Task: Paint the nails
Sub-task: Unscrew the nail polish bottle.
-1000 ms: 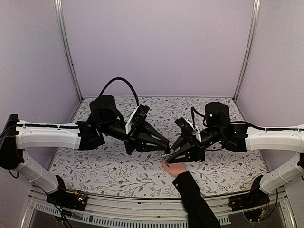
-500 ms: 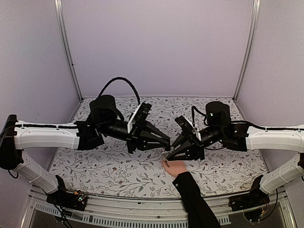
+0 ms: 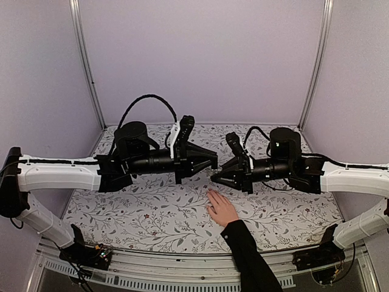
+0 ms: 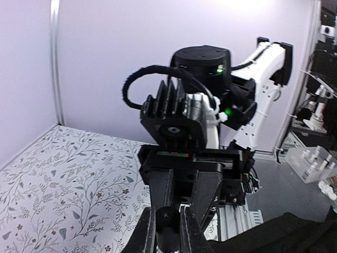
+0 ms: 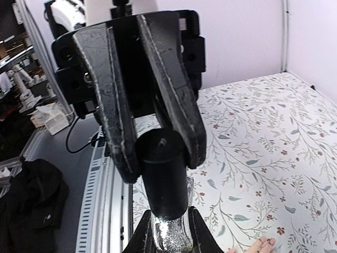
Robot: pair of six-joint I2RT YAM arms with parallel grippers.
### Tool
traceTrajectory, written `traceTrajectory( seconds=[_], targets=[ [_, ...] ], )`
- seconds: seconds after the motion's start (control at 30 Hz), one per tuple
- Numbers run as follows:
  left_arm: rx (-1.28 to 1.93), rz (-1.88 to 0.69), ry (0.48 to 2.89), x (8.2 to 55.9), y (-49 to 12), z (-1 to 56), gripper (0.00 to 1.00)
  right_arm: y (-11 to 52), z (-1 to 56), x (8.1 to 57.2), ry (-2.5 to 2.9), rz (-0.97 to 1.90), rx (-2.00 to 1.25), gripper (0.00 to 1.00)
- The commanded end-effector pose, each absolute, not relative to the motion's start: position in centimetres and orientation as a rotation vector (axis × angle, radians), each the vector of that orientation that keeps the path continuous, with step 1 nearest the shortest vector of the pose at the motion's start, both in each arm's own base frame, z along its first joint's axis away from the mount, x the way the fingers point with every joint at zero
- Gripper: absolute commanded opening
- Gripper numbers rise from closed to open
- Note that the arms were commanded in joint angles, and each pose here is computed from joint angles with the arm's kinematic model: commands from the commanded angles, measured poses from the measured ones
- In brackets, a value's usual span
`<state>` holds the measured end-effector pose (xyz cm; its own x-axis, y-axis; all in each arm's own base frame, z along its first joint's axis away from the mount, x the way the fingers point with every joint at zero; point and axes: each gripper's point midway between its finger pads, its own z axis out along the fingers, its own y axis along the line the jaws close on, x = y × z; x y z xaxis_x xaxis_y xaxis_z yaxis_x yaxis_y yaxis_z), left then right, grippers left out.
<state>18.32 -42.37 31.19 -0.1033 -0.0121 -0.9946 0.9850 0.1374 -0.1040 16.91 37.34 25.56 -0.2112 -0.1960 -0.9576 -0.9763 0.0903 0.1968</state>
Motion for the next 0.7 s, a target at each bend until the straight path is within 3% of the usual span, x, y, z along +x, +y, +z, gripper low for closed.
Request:
traceTrajectory(
  seconds=[0.0, 0.3, 0.67],
  targets=[
    [0.840, -1.035, 1.512, 22.5, -42.4, 29.4, 0.00, 37.1, 27.0, 19.0, 1.529, 1.086, -1.086, 0.00],
    [0.594, -0.918, 1.637, 26.2, -42.3, 28.9, 0.00, 36.1, 27.1, 24.0, 1.628, 0.873, -0.855, 0.00],
    [0.571, -0.884, 1.637, 26.3, -42.4, 28.9, 0.00, 35.5, 26.0, 26.5, 1.694, 0.764, -0.744, 0.00]
  ],
)
